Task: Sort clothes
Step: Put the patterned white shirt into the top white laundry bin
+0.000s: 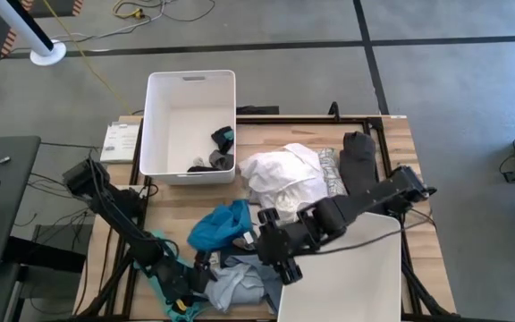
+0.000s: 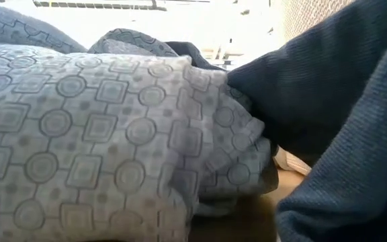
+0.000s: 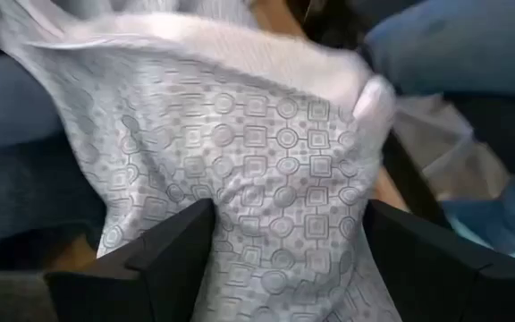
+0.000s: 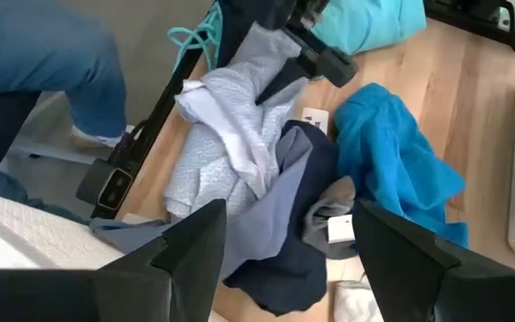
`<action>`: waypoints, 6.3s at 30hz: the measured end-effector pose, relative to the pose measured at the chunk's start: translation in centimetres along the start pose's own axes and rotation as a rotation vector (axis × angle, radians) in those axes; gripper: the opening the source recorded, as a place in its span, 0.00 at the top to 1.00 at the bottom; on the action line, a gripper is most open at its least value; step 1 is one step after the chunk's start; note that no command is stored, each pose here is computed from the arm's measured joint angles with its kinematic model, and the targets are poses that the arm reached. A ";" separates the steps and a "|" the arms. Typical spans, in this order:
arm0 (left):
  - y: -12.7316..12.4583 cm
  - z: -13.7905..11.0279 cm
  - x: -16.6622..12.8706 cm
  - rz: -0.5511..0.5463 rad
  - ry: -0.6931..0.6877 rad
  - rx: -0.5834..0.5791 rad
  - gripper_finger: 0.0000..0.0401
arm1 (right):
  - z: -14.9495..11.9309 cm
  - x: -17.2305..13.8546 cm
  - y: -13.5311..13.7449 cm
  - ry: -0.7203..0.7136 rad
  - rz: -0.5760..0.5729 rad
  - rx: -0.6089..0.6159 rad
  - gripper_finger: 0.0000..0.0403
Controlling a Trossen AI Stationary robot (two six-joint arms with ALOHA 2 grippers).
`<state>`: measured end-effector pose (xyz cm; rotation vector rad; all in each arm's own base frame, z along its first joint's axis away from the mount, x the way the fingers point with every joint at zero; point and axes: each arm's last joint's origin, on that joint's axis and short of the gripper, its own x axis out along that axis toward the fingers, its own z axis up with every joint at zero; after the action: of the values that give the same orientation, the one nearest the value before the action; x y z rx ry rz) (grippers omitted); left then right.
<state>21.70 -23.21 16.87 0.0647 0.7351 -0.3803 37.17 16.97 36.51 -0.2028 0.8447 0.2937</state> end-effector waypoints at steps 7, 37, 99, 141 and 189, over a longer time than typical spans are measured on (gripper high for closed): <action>-0.3 -0.4 1.4 0.034 0.060 0.027 0.29 | 0.1 0.4 2.7 -0.026 -0.019 -0.002 0.35; 0.2 0.6 1.0 0.095 0.121 0.065 0.90 | 0.9 12.4 6.0 -0.199 0.051 -0.147 0.35; -0.5 13.6 -6.7 0.366 0.065 0.257 0.90 | 0.3 15.8 3.0 -0.172 0.020 0.044 0.76; -4.8 12.8 -19.9 0.529 -0.186 0.134 0.41 | 5.4 -6.4 -3.5 -0.663 -0.188 -0.091 0.88; -2.0 1.3 -6.2 0.676 -0.011 -0.004 0.41 | -1.2 -5.8 -38.1 -1.182 -0.576 0.100 0.95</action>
<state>17.65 -23.32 22.11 0.2980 0.6597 0.2659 45.40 -20.27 42.46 -0.1354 -0.3823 -0.1875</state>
